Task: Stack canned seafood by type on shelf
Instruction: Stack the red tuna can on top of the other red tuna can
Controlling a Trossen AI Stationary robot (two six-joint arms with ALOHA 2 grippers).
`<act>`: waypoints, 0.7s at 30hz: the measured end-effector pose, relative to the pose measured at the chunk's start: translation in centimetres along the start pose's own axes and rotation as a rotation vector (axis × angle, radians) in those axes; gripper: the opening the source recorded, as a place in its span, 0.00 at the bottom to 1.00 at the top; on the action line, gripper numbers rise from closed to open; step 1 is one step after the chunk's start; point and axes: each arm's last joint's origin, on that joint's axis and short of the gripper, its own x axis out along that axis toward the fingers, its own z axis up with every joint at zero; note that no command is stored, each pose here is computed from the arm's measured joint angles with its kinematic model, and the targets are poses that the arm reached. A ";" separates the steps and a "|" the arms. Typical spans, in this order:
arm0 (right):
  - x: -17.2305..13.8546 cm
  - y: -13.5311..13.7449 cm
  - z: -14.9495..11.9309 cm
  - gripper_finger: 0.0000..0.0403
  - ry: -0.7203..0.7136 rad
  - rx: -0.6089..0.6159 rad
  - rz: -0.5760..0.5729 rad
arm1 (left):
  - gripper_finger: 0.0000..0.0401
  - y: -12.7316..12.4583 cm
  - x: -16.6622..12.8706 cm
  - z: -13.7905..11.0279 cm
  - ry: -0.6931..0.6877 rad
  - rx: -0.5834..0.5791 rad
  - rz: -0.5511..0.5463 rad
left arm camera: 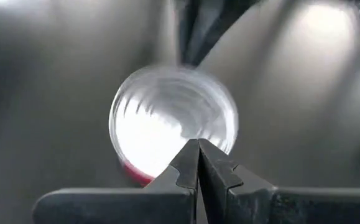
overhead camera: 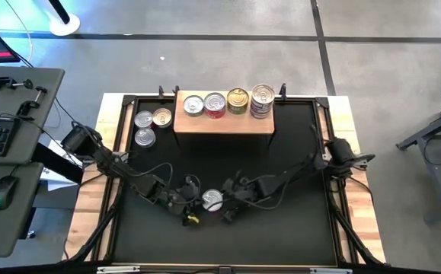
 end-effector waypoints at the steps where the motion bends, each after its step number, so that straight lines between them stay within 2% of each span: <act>1: 0.2 0.4 0.3 0.01 -0.016 0.002 0.009 | 0.00 0.1 0.2 -0.3 0.017 0.008 0.011; 6: 0.3 1.3 0.8 0.00 -0.037 -0.010 -0.002 | 0.00 0.0 1.3 -1.1 0.045 -0.004 0.029; 21: 0.5 1.3 0.4 0.00 -0.039 0.019 -0.027 | 0.00 -0.2 3.0 -2.2 0.032 -0.034 0.020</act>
